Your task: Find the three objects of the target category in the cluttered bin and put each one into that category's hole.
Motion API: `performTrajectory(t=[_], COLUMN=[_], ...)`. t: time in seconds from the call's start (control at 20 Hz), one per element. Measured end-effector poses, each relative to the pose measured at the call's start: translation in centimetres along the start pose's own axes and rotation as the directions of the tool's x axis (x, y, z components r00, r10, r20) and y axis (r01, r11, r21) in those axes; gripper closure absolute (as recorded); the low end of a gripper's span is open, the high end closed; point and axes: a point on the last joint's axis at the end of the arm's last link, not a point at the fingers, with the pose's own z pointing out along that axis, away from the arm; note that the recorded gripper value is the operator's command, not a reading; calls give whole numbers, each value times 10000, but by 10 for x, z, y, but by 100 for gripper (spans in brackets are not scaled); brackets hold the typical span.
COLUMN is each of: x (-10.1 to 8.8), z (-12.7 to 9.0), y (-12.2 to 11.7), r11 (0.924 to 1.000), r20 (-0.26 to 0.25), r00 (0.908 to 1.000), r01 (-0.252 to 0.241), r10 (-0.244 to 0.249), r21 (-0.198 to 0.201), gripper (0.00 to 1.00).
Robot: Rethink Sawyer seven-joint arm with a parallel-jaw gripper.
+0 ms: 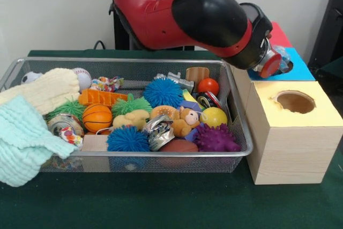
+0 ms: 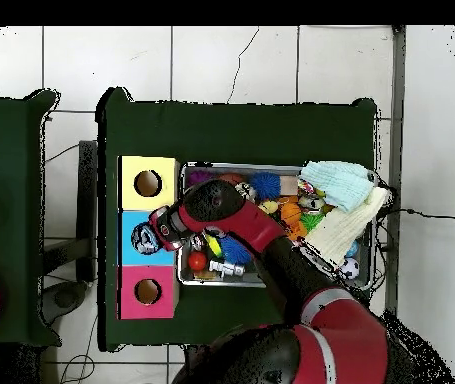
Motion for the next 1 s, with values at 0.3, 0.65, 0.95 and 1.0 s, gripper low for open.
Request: performTrajectory(t=[0.3,0.65,0.95,1.0], x=[8,10,14,15], z=[-1,-9,-27,-29], y=[2,-1,-2,-2], r11=[9991,9986,9989,9990], r20=[897,1454,1845,1885], r00=[9958,9892,9827,9819], r01=[120,95,95,100], r10=[-155,-169,-178,-182], r21=[399,515,461,444], gripper=[0,0,0,0])
